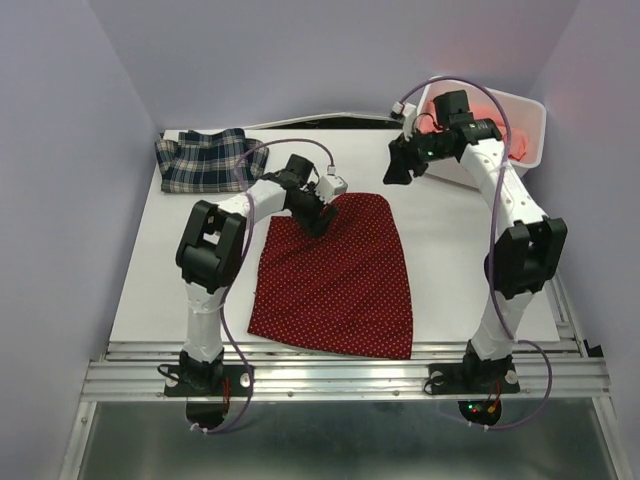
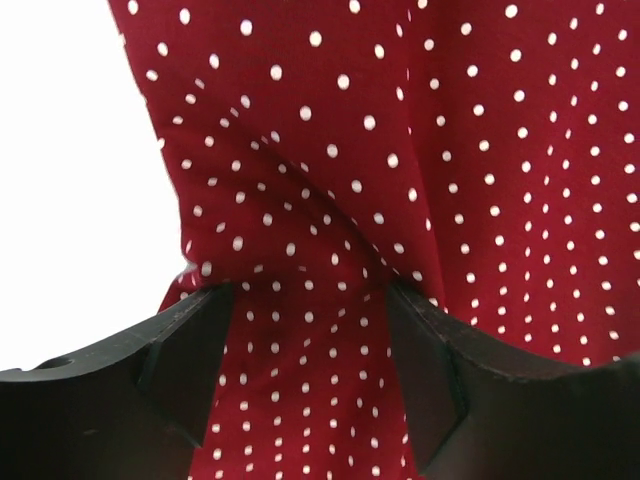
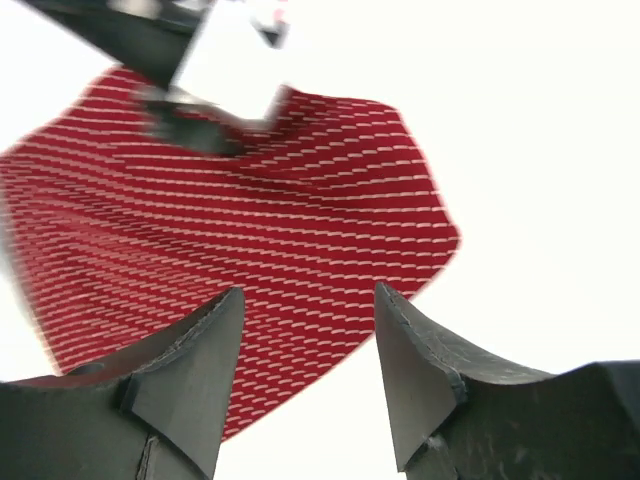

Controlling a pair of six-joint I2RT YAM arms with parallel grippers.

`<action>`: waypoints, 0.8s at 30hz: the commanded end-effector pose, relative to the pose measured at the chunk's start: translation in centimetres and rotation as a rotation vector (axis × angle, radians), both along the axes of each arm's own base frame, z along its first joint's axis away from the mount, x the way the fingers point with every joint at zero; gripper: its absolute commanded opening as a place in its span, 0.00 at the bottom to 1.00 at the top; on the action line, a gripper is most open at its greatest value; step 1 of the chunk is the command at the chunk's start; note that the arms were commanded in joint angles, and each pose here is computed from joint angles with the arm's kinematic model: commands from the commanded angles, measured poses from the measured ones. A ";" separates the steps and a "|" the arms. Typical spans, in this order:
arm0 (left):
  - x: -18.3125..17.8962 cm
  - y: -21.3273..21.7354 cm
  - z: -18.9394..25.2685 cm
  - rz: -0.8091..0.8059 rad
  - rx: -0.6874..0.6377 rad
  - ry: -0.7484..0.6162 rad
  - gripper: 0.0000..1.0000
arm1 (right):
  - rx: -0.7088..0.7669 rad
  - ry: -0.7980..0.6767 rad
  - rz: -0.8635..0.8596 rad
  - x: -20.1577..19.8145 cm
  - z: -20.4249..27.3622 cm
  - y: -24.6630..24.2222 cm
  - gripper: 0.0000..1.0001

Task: Fold and stack the skirts
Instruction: Flatten the skirt out

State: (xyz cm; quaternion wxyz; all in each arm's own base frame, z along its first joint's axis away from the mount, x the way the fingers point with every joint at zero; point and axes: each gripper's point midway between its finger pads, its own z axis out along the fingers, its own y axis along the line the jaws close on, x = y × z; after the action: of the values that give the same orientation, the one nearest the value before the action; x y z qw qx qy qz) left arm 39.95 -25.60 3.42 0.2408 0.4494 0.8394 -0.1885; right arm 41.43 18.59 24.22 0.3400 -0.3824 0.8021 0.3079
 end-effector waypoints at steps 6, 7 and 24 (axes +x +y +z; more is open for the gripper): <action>5.0 4.8 11.2 0.099 -0.067 -0.215 0.78 | -0.225 -0.205 -0.047 9.7 -5.5 0.8 0.59; 5.7 5.6 11.5 0.117 -0.063 -0.221 0.78 | -0.233 -0.182 -0.045 10.6 -7.4 1.0 0.59; 8.6 12.8 3.2 0.244 0.121 -0.106 0.71 | -0.288 -0.116 0.135 11.6 -18.5 2.7 0.64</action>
State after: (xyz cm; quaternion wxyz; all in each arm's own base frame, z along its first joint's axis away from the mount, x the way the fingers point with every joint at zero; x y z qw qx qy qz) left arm 48.40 -13.64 7.25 0.2966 0.3608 0.8784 -0.1011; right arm 53.87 20.45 7.02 0.3128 -0.4603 0.8093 0.1878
